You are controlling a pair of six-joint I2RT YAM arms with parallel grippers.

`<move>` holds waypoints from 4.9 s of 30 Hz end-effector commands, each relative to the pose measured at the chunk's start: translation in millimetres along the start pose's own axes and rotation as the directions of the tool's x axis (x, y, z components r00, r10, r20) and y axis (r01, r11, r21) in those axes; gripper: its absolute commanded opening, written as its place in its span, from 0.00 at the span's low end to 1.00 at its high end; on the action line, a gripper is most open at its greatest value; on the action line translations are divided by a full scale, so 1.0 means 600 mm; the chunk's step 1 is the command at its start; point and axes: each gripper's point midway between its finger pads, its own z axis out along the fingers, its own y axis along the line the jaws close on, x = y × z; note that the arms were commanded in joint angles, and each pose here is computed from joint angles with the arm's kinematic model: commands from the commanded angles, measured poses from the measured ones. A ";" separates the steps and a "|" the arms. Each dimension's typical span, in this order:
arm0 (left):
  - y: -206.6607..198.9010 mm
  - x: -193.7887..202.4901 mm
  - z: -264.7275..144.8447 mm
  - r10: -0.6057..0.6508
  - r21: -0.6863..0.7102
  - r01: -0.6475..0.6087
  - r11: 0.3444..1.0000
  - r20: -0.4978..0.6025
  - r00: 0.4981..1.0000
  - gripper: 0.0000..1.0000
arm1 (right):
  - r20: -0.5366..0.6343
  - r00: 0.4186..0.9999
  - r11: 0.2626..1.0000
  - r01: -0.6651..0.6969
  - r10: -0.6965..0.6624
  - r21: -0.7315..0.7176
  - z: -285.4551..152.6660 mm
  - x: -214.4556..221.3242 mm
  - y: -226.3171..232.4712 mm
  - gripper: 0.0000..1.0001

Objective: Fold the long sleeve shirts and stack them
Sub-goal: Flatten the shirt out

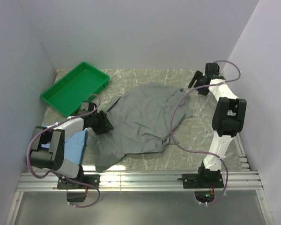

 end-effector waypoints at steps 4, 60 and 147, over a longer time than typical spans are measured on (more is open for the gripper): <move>0.063 0.041 -0.007 0.019 -0.144 -0.030 0.989 -0.076 0.997 0.56 | -0.189 0.982 0.970 -0.041 -0.005 -0.240 0.027 0.075 0.020 0.79; 0.046 0.051 -0.024 0.028 -0.086 -0.034 0.996 -0.079 0.996 0.50 | 0.203 0.959 0.931 0.118 -0.197 0.345 -0.135 -0.031 -0.005 0.53; 0.015 0.049 0.009 0.058 -0.041 -0.065 0.997 -0.149 0.987 0.48 | -0.153 0.931 0.936 -0.346 0.332 -0.073 0.011 0.201 -0.006 0.02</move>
